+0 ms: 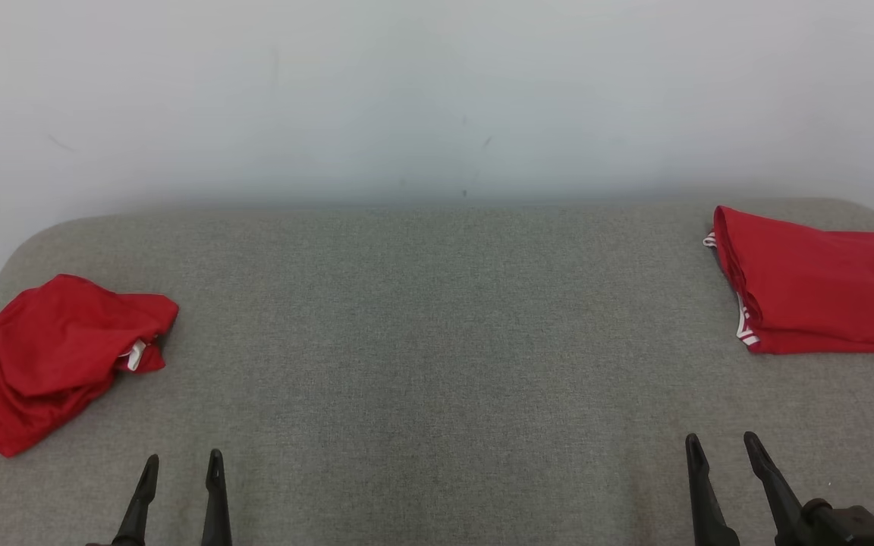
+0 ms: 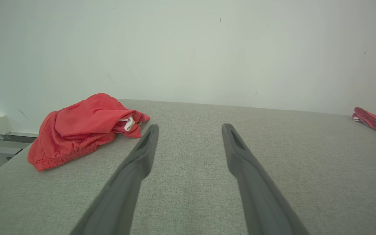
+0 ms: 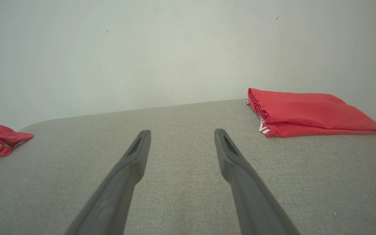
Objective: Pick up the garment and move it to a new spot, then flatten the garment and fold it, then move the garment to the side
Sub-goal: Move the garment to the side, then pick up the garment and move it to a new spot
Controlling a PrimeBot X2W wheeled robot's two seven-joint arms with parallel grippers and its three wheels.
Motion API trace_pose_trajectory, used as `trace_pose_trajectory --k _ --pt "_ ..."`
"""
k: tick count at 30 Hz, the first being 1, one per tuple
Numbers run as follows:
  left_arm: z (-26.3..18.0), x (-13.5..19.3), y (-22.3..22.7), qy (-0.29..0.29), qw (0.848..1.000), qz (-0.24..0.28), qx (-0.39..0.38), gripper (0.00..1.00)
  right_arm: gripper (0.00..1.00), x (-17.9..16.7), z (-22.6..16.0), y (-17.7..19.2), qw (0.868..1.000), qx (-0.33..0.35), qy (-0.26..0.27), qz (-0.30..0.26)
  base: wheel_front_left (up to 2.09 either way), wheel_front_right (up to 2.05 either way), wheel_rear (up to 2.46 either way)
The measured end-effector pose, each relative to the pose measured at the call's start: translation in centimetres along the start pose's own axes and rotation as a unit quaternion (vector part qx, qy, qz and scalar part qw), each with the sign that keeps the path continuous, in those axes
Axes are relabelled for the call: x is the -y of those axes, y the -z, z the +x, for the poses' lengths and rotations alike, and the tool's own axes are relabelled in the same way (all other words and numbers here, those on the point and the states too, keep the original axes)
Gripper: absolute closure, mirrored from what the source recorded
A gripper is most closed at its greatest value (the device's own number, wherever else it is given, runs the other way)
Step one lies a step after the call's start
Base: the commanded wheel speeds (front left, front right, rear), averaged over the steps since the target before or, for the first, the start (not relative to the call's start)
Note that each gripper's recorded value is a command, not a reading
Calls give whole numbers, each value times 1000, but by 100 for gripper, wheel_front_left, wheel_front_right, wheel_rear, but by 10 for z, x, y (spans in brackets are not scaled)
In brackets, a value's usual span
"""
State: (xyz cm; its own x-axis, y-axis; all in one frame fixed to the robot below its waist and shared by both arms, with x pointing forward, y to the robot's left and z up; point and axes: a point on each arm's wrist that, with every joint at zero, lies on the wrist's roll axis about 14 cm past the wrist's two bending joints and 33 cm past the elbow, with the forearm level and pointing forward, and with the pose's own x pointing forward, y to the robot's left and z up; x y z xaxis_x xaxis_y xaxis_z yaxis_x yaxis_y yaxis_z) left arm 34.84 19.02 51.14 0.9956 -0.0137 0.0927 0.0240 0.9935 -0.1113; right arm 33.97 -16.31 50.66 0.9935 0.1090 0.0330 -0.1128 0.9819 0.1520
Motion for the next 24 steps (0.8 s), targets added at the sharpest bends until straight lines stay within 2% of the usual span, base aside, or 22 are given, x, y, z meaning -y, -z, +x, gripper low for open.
trace_pose_trajectory --k 24 --pt "-5 -7 0 -8 1000 4 -3 0 0 -7 3 6 1000 -7 -11 6 0 0 0"
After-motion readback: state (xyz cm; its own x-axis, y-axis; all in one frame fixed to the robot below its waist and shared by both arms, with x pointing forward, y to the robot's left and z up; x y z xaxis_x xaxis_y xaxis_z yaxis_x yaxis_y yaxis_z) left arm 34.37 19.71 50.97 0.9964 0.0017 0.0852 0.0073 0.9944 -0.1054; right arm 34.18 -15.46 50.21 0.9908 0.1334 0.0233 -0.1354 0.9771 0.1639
